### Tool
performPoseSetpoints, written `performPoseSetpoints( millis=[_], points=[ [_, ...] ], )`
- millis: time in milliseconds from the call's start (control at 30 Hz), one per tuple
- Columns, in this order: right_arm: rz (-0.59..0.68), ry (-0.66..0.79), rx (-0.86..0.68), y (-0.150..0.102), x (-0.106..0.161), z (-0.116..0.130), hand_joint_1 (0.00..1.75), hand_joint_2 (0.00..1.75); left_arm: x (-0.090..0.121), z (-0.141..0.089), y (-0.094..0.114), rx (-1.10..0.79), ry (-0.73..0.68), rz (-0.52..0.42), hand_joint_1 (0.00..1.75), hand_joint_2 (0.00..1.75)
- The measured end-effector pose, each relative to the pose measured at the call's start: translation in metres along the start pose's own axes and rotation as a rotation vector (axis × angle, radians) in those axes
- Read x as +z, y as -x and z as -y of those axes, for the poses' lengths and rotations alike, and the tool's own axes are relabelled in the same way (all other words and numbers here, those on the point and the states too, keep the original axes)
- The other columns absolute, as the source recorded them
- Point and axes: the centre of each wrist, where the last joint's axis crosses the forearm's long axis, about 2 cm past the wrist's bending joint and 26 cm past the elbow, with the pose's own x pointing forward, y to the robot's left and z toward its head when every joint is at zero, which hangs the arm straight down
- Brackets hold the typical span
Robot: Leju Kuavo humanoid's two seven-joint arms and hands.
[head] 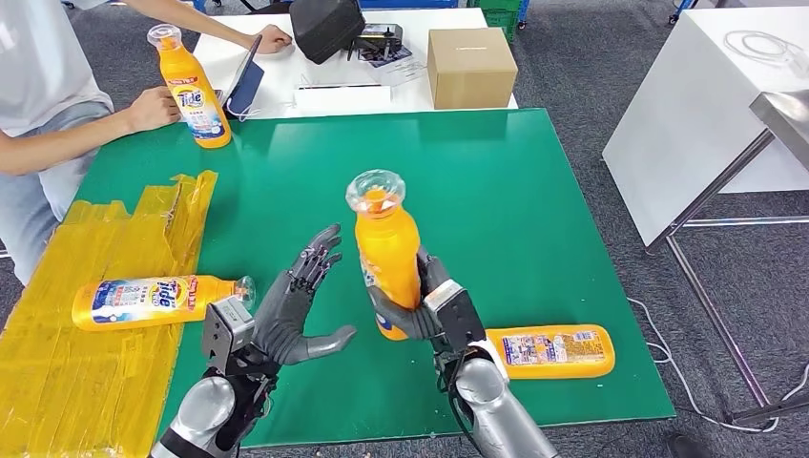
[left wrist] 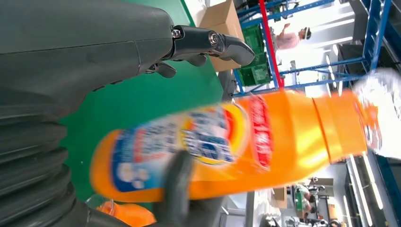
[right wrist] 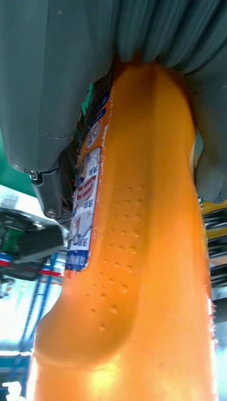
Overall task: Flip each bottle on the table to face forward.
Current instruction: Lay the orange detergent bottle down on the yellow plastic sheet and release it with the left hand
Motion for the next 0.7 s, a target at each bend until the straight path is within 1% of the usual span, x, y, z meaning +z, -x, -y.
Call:
performPoseSetpoints(
  millis=[400, 700],
  points=[
    [-0.055, -0.108, 0.023, 0.01, 0.001, -0.028, 1.75, 1.75, -0.005, 0.0, 0.0, -0.005, 0.009, 0.004, 0.0, 1.75],
    [-0.086, -0.148, 0.052, 0.016, 0.002, -0.036, 1.75, 1.75, -0.006, -0.001, 0.001, -0.004, 0.009, 0.002, 0.0, 1.75]
  ],
)
